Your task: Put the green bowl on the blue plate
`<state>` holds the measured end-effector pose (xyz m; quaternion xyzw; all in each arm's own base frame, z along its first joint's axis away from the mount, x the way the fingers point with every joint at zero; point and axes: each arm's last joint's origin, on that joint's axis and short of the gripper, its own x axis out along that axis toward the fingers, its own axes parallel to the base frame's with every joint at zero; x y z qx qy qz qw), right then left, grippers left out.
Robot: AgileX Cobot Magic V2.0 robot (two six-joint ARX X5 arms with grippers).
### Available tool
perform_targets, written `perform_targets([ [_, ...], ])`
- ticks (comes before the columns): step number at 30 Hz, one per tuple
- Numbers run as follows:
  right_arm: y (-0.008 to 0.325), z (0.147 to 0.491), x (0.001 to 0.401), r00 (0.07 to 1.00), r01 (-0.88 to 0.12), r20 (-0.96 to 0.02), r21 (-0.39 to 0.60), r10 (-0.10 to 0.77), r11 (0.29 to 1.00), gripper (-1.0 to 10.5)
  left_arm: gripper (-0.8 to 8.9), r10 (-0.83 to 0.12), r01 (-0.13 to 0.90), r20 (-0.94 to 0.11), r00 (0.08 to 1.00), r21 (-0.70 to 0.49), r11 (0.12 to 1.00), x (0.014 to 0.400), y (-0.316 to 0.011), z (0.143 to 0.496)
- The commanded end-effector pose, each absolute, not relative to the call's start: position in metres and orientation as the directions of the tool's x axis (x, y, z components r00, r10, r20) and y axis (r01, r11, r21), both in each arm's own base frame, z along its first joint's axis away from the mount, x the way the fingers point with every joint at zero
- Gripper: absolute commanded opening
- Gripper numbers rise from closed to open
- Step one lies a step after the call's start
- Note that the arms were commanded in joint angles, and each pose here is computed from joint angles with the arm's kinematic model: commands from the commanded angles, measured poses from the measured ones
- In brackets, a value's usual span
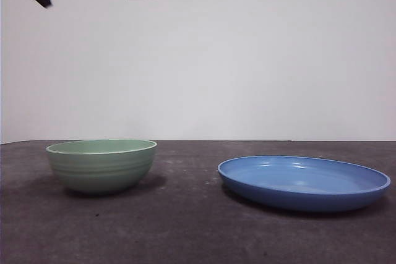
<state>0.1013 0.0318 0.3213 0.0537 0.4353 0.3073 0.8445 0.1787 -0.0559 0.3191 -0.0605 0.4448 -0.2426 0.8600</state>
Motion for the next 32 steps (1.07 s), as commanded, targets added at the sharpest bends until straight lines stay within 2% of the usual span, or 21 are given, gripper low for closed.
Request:
perform_targets([
  [1,0.032,0.327,0.103,0.449,-0.489,-0.685,0.348,0.573,0.8,4.2,4.87,-0.454,0.366,-0.745,0.488,-0.298,0.882,0.201,-0.064,0.324],
  [11,0.032,0.327,0.103,0.45,-0.49,-0.685,0.347,0.573,0.8,4.2,4.86,-0.302,0.303,-0.859,0.414,-0.183,0.935,0.268,-0.082,0.291],
  [17,0.032,0.327,0.103,0.45,-0.49,-0.685,0.347,0.573,0.8,4.2,4.86,-0.25,0.278,-0.882,0.399,-0.143,0.95,0.295,-0.088,0.262],
  [24,0.032,0.327,0.103,0.452,-0.489,-0.685,0.346,0.571,0.801,4.2,4.81,-0.225,0.265,-0.916,0.332,-0.139,0.954,0.317,-0.094,0.224],
  [26,0.032,0.327,0.103,0.452,-0.489,-0.685,0.346,0.571,0.801,4.2,4.33,-0.221,0.262,-0.923,0.316,-0.139,0.955,0.322,-0.096,0.215],
  [28,0.032,0.327,0.103,0.452,-0.49,-0.685,0.345,0.571,0.801,4.2,4.24,-0.217,0.259,-0.928,0.303,-0.139,0.956,0.324,-0.096,0.21],
  [32,0.033,0.328,0.104,0.46,-0.494,-0.679,0.341,0.573,0.8,4.2,2.22,-0.216,0.256,-0.929,0.299,-0.14,0.957,0.324,-0.096,0.208],
])
